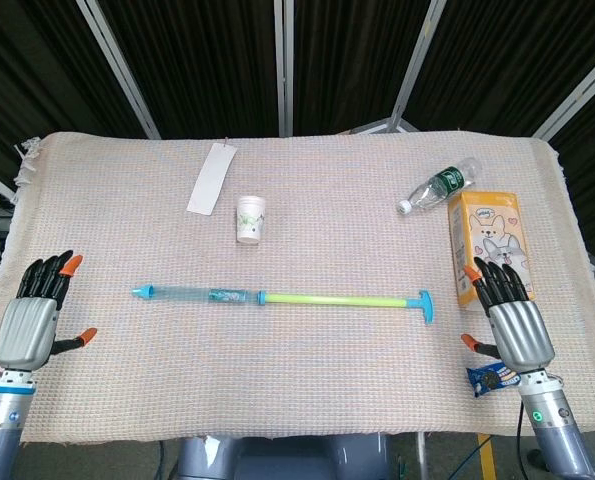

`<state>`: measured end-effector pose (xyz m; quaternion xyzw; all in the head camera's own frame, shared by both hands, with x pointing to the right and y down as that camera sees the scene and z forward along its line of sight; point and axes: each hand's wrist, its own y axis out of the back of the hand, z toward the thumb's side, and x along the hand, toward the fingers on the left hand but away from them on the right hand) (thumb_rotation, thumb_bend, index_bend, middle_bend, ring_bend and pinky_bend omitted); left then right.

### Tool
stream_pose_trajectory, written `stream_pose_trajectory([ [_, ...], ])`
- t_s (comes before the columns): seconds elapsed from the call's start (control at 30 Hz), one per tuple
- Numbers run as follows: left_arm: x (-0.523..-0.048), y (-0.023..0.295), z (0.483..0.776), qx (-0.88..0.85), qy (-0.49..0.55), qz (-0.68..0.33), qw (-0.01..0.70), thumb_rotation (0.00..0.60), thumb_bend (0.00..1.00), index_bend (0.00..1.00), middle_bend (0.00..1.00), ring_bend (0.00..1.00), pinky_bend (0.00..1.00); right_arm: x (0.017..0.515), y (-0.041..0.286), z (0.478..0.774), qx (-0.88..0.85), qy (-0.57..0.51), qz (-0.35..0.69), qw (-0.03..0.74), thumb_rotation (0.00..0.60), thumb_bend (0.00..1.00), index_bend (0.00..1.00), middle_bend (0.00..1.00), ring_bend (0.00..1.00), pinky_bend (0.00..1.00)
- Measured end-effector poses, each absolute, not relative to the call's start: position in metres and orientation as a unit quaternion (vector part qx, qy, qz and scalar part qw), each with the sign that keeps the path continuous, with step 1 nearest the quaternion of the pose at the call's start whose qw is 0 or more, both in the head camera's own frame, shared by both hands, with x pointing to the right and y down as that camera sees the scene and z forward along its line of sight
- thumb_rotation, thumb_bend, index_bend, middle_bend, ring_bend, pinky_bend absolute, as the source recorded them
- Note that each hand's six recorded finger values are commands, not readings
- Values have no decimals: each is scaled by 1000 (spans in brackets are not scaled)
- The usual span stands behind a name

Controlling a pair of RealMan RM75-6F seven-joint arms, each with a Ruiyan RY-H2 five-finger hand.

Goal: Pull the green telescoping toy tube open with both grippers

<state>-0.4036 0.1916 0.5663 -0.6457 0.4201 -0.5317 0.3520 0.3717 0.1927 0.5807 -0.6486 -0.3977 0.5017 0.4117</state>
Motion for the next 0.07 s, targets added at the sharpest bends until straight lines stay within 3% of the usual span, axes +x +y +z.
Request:
stream_pose_trajectory([
  [0.07, -403, 195, 565, -648, 421, -531, 347, 600, 0, 0, 0, 0, 0, 376, 199, 577, -642, -403, 500, 419, 600, 0, 0, 0, 0, 0],
])
